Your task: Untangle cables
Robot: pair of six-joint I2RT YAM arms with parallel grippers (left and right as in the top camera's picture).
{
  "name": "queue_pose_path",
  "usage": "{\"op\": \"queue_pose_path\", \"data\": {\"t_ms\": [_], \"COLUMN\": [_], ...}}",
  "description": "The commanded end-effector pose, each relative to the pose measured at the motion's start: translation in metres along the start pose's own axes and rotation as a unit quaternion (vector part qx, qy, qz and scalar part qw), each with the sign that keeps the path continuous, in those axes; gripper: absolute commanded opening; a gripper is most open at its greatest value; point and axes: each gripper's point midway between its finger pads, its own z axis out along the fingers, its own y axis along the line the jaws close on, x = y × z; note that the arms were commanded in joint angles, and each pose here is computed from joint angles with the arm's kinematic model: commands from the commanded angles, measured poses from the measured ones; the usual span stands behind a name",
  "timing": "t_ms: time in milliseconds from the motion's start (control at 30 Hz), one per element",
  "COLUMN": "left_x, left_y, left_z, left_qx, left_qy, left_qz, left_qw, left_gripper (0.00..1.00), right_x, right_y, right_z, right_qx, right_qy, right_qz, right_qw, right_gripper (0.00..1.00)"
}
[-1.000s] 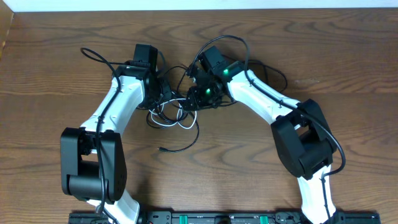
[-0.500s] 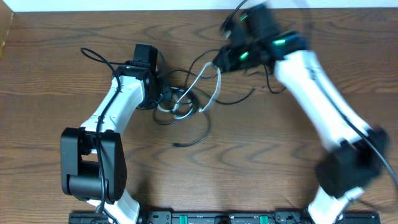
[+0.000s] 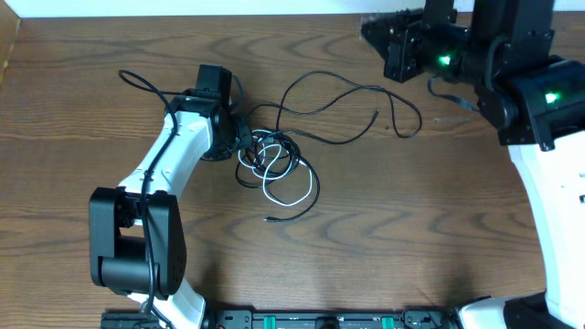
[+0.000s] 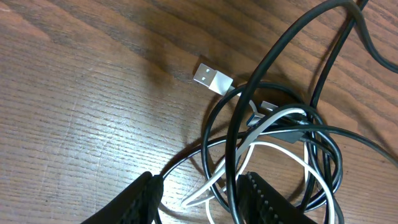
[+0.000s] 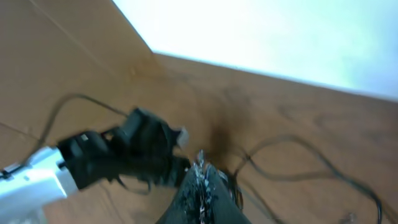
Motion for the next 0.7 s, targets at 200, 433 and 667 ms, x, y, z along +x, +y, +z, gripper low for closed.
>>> {"op": "queue_pose_path", "data": {"t_ms": [200,433,667], "left_x": [-0.007,0.008,0.013], "left_y": [-0.017,-0.015,0.008], "left_z": [-0.065,-0.083,-0.051], "left_qx": [0.034,0.079,0.142], "left_qy": [-0.033,-0.015,0.024], "left_qz": [0.108,0.175,0.124], "left_qw": [0.993,0.981,0.982], "left_gripper": [0.60,0.73,0.72], "right_x": [0.047,0.059,0.063], "right_y": [-0.033,-0.044,-0.049], "right_z": [0.052,0.070,0.068], "right_qx": [0.023,0.029,0.042], "right_qy": [0.098,0.123,0.131], "right_qz": [0.022,0.025,0.015], "right_qw": [0.995,0.992,0.990], "right_gripper": [0.29,0.39,0.43]}}
